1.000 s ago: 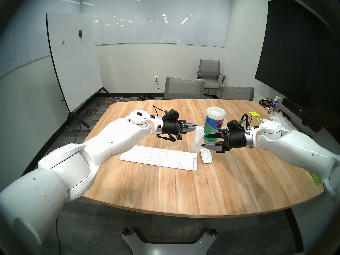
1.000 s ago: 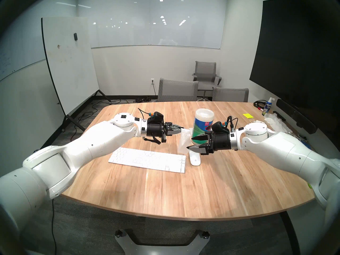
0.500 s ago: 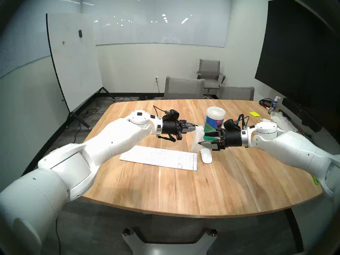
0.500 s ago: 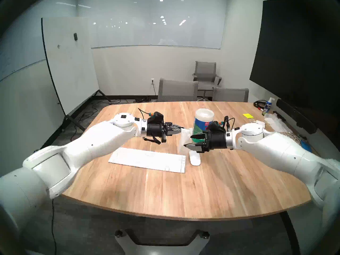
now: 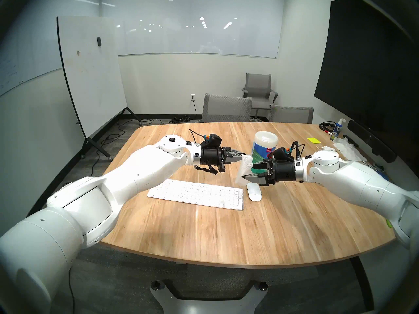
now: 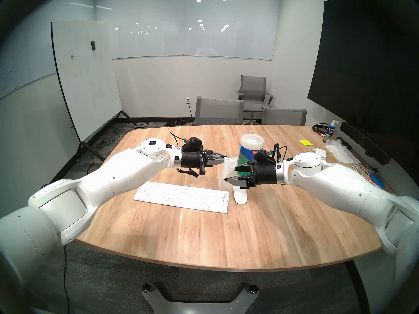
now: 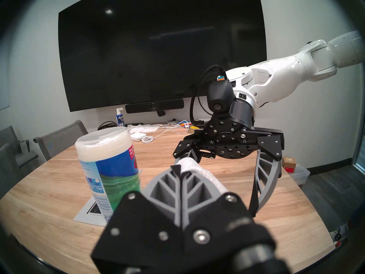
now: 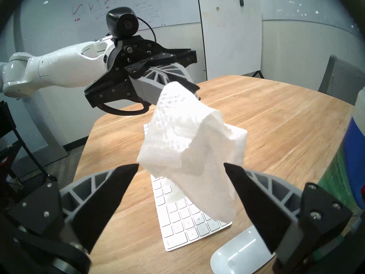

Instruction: Wipe the keyboards and mice with a disinfecting wipe, then set the wipe down

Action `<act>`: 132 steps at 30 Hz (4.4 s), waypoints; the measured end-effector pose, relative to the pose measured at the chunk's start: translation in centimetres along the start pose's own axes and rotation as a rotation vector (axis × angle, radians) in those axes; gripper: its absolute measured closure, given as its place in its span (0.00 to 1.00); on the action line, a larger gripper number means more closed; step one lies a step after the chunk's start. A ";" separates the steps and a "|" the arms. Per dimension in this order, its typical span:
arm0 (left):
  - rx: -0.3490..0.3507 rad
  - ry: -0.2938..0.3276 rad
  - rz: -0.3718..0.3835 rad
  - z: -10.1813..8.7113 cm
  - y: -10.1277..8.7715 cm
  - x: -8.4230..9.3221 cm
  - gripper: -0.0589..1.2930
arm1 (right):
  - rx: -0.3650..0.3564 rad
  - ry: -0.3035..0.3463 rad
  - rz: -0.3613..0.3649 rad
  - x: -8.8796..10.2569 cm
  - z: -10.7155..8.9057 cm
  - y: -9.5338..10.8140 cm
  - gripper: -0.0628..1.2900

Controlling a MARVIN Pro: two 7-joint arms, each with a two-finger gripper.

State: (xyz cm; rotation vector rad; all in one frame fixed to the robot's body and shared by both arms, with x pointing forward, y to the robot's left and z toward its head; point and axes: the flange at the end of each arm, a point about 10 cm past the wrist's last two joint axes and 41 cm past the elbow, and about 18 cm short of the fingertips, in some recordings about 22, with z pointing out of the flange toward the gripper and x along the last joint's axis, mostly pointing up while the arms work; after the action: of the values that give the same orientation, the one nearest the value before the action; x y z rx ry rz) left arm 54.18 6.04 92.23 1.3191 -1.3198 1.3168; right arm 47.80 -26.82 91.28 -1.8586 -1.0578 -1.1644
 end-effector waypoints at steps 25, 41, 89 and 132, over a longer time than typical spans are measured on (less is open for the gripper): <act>-0.012 0.067 -0.068 0.5 0.2 0.4 0.94 | 0.014 0.012 0.009 -0.4 0.1 -0.2 0.97; -0.139 0.001 -0.196 -0.6 4.3 -0.7 0.02 | -0.001 0.012 0.017 -0.8 -1.3 0.8 0.97; 0.163 -0.251 -0.280 -13.2 10.3 -3.4 0.02 | 0.068 -0.032 -0.013 -1.2 -3.4 0.9 0.97; 0.128 -0.260 -0.271 -15.3 11.5 -3.6 0.02 | 0.005 -0.227 -0.081 -0.4 -3.2 2.0 0.97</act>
State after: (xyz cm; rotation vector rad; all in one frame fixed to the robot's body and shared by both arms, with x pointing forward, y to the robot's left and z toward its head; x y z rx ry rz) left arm 41.44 20.39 88.93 1.7386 -1.1886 1.0837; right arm 48.33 -30.51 91.75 -1.9947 -1.2696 -1.0116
